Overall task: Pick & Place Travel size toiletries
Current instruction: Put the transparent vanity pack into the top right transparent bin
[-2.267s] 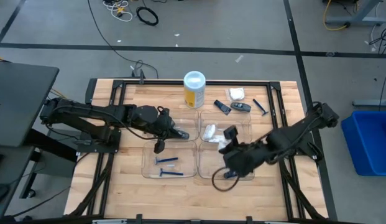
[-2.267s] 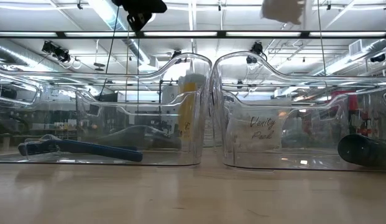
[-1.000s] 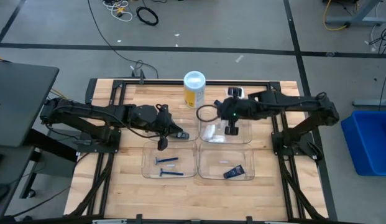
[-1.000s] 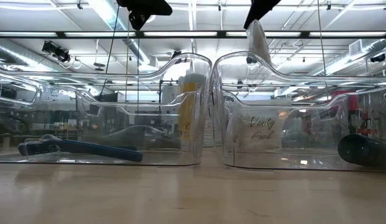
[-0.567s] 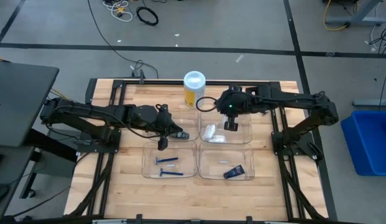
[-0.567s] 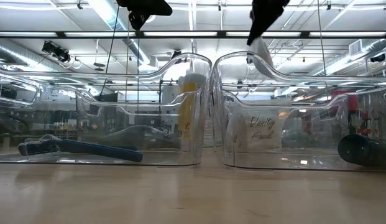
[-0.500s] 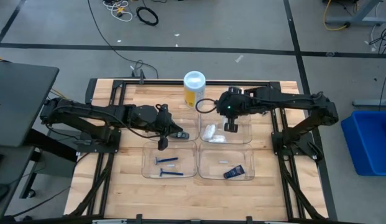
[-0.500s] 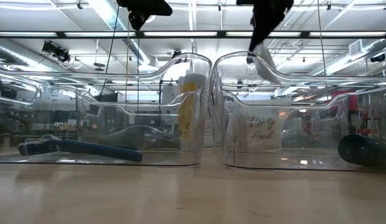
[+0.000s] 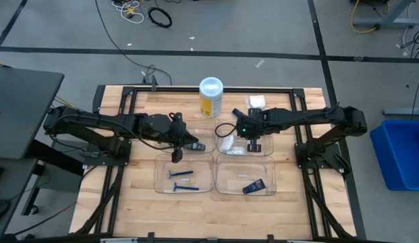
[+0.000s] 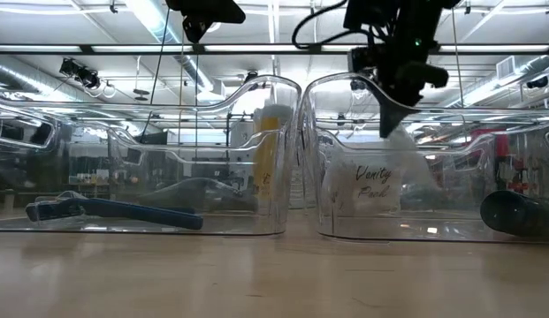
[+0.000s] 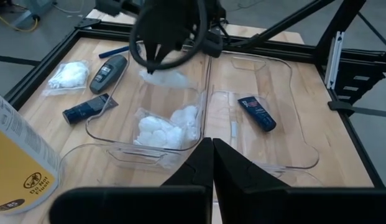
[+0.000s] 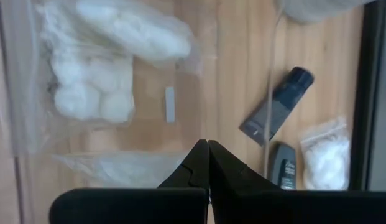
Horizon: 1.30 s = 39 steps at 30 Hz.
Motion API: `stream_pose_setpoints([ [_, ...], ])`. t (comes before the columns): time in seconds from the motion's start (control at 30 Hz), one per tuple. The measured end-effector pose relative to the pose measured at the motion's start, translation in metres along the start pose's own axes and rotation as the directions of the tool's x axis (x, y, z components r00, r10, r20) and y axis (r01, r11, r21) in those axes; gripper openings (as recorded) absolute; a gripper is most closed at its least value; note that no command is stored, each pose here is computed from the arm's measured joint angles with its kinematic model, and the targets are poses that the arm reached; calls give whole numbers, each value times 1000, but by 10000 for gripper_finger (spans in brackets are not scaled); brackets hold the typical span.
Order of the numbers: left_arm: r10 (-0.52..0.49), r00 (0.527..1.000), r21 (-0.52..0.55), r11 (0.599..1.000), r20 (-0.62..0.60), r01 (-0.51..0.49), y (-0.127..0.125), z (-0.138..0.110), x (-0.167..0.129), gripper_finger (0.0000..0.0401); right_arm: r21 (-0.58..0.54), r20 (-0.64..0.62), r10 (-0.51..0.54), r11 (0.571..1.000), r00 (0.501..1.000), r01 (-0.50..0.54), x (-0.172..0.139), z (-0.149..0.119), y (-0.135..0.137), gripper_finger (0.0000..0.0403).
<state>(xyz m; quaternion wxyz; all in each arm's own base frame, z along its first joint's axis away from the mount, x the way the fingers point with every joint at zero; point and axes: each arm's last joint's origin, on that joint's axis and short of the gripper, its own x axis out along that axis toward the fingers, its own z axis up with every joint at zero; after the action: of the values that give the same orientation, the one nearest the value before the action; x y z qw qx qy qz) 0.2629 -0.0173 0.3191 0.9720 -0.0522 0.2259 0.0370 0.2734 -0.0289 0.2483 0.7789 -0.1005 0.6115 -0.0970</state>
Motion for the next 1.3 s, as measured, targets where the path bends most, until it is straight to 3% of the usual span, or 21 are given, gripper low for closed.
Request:
stream_pose_setpoints([
  [0.6, 27, 1000, -23, 999, 4, -27, 1, 0, 0, 4, 1, 15, -2, 1000, 1000, 2, 18, -6, 6, 8],
  [0.83, 41, 999, -25, 999, 6, -41, 1, 0, 0, 34, -52, 26, -3, 999, 1000, 4, 18, -5, 5, 23],
  [1.03, 100, 995, -27, 995, 15, -99, 3, 0, 0, 38, -52, 26, 3, 999, 1000, -2, 18, -5, 6, 60],
  [1.3, 182, 983, -28, 983, 28, -182, 5, 1, 0, 31, -47, 39, 3, 999, 999, -1, 18, -4, 5, 147],
])
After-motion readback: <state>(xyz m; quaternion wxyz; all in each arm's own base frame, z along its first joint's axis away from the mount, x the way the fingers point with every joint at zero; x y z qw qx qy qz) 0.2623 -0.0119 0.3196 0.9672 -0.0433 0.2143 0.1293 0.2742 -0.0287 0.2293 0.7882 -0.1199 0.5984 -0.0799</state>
